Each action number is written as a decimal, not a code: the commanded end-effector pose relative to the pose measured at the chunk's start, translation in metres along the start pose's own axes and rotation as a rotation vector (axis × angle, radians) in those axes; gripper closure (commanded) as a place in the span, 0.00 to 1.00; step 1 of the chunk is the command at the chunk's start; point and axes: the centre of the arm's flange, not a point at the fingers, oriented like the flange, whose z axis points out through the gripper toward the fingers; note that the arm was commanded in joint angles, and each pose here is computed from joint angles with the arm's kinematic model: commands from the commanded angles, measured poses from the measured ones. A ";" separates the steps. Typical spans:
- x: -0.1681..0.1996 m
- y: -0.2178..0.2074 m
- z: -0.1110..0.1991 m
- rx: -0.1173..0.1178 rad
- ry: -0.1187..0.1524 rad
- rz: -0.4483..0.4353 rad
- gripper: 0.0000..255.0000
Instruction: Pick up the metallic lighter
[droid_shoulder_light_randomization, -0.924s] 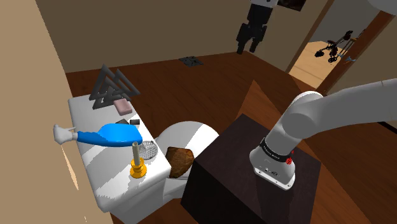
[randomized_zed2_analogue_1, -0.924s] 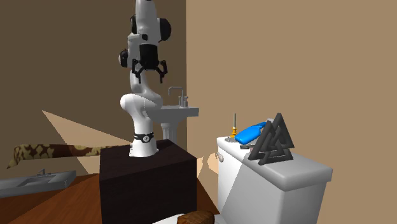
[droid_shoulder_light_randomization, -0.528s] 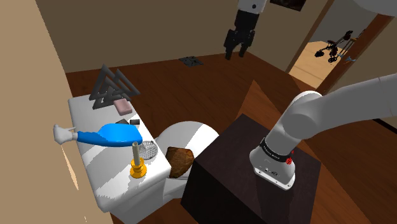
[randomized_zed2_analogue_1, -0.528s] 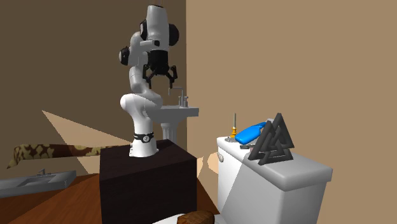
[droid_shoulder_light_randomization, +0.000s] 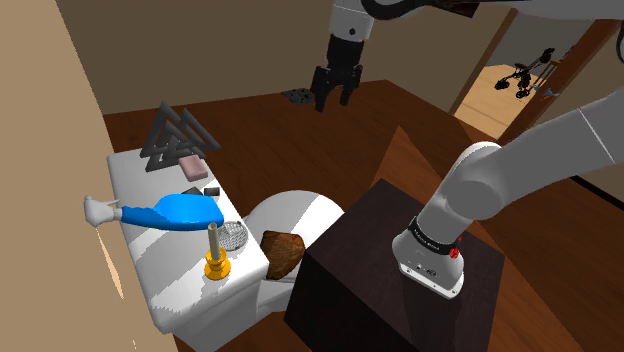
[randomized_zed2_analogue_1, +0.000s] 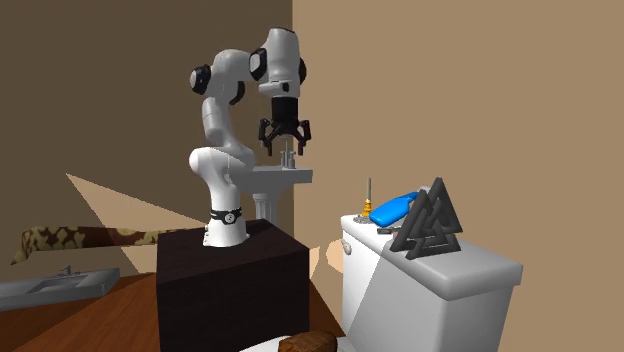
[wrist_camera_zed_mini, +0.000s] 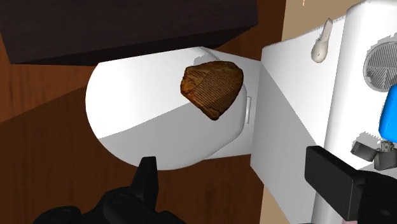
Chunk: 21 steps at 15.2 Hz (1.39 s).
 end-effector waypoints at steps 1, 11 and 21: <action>0.009 -0.022 0.014 -0.003 0.003 -0.004 0.00; 0.053 -0.131 0.076 -0.020 0.014 -0.030 0.00; 0.095 -0.241 0.140 -0.037 0.026 -0.055 0.00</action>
